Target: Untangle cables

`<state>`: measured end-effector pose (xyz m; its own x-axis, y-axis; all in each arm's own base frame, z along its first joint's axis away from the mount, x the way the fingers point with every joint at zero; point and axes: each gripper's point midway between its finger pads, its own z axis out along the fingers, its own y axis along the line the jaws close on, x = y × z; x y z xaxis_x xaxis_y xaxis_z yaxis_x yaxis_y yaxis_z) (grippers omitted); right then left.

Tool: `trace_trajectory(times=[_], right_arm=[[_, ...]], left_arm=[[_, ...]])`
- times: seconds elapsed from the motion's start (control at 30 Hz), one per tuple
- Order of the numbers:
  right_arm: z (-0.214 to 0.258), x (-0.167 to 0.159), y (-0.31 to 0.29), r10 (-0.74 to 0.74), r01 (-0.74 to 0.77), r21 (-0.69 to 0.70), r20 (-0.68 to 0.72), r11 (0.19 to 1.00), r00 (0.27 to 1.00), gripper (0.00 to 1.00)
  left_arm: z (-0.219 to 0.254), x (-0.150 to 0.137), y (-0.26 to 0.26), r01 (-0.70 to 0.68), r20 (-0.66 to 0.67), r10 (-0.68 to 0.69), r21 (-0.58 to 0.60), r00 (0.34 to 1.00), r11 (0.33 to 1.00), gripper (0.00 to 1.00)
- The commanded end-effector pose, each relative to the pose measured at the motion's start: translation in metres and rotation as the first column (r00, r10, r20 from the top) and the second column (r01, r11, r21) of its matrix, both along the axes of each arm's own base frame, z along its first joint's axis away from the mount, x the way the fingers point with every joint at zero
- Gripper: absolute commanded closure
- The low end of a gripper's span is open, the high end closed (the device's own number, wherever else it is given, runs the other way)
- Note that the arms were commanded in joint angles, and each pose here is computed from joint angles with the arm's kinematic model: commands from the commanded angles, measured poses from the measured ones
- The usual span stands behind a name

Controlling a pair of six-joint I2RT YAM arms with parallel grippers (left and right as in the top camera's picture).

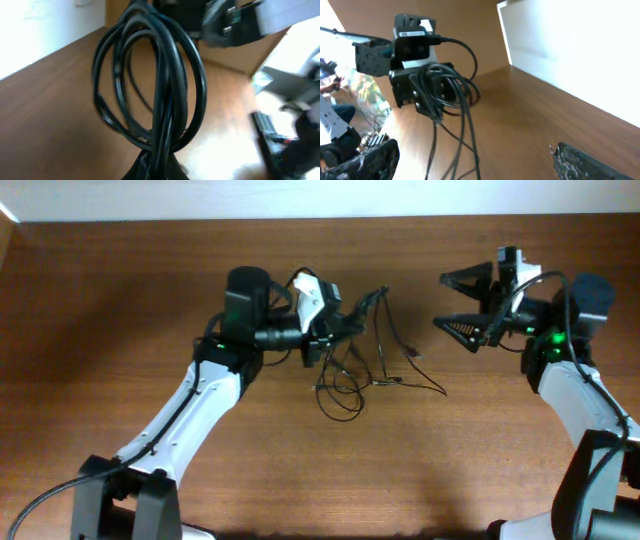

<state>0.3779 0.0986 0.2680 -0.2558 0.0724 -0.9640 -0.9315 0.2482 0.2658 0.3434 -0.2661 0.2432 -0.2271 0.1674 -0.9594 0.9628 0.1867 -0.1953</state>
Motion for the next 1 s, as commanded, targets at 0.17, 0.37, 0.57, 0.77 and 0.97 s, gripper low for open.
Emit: trace_trajectory(times=[0.17, 0.37, 0.57, 0.77, 0.97], right_arm=[[0.004, -0.008, 0.0, 0.045, -0.024, 0.075, -0.293, 0.997, 0.955, 0.01], [0.004, -0.007, 0.022, 0.077, -0.025, 0.12, -0.449, 0.993, 0.89, 0.01], [-0.027, 0.032, 0.027, -0.125, 0.246, 0.098, -0.652, 0.964, 0.748, 0.24], [-0.04, 0.038, 0.051, -0.182, 0.29, 0.05, -0.674, 0.956, 0.716, 0.29], [-0.043, 0.036, 0.083, -0.194, 0.285, 0.028, -0.668, 0.958, 0.719, 0.37]], left_arm=[[-0.016, 0.035, 0.007, -0.228, 0.007, 0.229, 0.098, 0.974, 0.969, 1.0], [-0.031, 0.057, -0.005, -0.459, 0.158, 0.433, 0.221, 0.887, 0.86, 1.0], [-0.025, 0.057, -0.019, -0.528, 0.23, 0.482, 0.218, 0.845, 0.821, 1.0], [-0.025, 0.055, -0.022, -0.522, 0.23, 0.476, 0.219, 0.849, 0.825, 1.0], [-0.028, 0.073, -0.001, -0.643, 0.282, 0.582, 0.244, 0.763, 0.726, 1.0]])
